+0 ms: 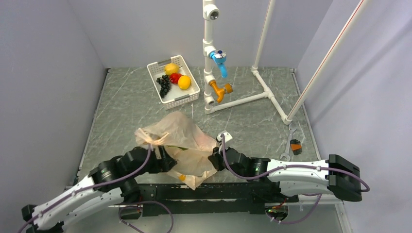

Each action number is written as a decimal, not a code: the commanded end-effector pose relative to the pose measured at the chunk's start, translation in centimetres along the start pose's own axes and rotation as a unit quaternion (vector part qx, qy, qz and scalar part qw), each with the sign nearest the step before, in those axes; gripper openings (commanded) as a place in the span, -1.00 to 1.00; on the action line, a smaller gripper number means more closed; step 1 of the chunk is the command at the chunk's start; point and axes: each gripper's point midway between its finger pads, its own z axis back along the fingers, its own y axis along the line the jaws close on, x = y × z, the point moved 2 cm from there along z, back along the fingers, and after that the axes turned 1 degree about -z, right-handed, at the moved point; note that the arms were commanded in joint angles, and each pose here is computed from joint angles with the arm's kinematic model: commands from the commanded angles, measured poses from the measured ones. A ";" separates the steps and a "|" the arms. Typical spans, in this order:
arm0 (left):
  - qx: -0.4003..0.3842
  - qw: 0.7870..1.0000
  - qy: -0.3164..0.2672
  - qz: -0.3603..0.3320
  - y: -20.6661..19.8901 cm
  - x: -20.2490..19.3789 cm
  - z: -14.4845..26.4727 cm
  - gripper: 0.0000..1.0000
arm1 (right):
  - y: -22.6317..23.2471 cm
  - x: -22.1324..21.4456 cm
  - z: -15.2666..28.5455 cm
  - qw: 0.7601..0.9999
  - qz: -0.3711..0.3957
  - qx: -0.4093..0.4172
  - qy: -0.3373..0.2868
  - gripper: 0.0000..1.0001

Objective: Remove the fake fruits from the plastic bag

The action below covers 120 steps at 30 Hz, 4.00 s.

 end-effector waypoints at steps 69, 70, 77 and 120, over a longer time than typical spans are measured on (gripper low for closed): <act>-0.055 0.998 0.037 0.018 -0.6 -2.6 -6.2 0.39 | 4.0 14.9 -1.6 0.987 0.134 -0.066 -0.059 0.20; -0.055 0.997 0.043 0.023 -0.2 -3.1 -6.1 0.37 | 3.9 14.2 -1.3 0.987 0.139 -0.060 -0.044 0.32; -0.117 0.991 0.054 0.033 -0.8 -4.1 -3.6 0.39 | 9.8 12.3 4.6 0.976 0.161 0.138 -0.046 0.58; 0.019 0.983 -0.164 -0.080 0.0 6.1 -4.8 0.18 | 8.6 9.3 0.9 0.991 0.110 -0.005 -0.073 -0.31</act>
